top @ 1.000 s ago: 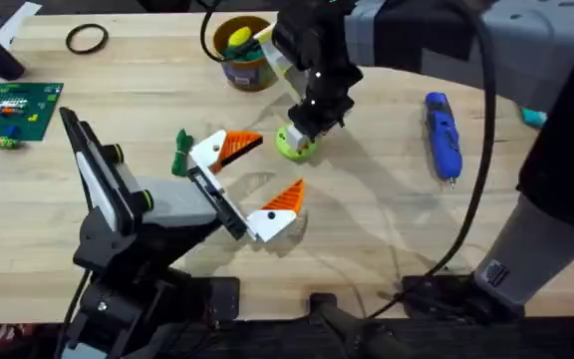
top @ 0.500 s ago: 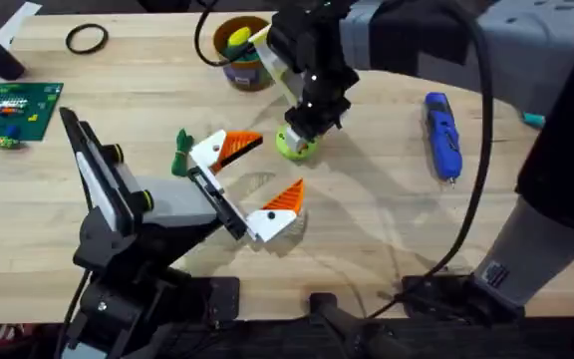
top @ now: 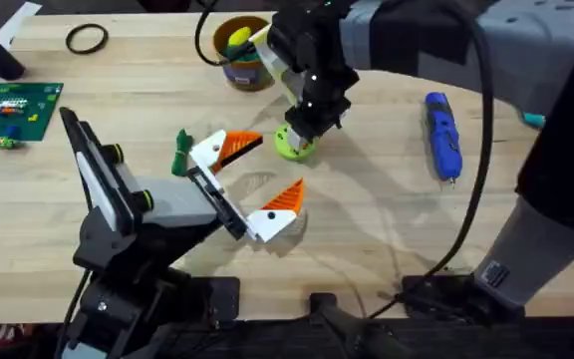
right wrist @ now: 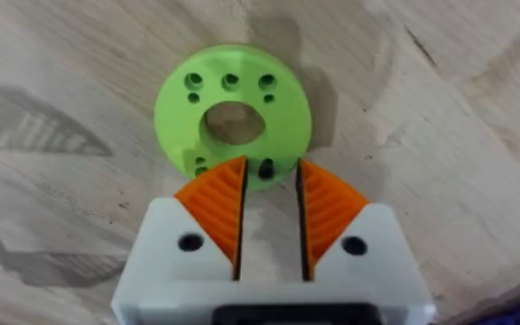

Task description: Pick up the gripper from the table and insert it into the empty holder that is missing its gripper. Then pick up a screw, insert it into the mounting hole, and use the screwdriver to tighten it. Finally, clean up the table by picking up the vegetable and placing it into the bucket.

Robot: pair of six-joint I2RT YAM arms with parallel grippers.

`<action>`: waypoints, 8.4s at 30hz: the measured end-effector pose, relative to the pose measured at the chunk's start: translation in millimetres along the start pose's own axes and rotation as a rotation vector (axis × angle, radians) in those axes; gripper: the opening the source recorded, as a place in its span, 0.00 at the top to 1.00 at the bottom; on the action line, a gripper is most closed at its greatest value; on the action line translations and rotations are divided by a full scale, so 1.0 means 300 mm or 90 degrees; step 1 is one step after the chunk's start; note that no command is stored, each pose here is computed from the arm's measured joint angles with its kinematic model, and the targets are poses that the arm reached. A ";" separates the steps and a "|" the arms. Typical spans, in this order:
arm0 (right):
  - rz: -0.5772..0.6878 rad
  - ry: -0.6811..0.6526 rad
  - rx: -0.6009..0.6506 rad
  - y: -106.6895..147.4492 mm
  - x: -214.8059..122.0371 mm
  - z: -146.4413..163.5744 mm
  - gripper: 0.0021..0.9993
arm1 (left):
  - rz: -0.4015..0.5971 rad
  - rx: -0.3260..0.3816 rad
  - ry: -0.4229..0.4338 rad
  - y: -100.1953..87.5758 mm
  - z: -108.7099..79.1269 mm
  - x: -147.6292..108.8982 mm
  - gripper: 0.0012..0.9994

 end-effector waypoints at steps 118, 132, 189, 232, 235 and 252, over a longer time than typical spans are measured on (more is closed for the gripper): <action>-0.210 -0.154 -0.293 -0.025 -0.621 0.453 1.00 | 0.000 0.000 0.000 0.000 0.000 0.000 0.02; -0.194 -0.151 -0.302 -0.021 -0.610 0.439 1.00 | 0.000 0.000 0.000 0.000 0.000 0.000 0.02; -0.180 -0.148 -0.321 -0.041 -0.572 0.439 1.00 | 0.000 0.000 0.000 0.000 0.000 0.000 0.02; -0.163 -0.149 -0.322 -0.065 -0.526 0.446 1.00 | 0.000 -0.002 0.000 0.000 0.000 0.000 0.02; -0.161 -0.149 -0.321 -0.066 -0.523 0.446 1.00 | 0.000 -0.002 0.000 0.000 0.000 0.000 0.02; -0.159 -0.149 -0.321 -0.069 -0.518 0.446 1.00 | 0.000 -0.003 0.000 0.000 0.000 0.000 0.02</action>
Point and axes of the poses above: each hand's point on the last joint's axis, 136 mm out from that joint toward the fingers, its own x axis out along the fingers, its own z axis along the line the jaws close on, y = z × x, the point moved 10 cm from there along -x, back along the fingers, and after that the axes turned 4 degrees about -x, right-handed, at the moved point
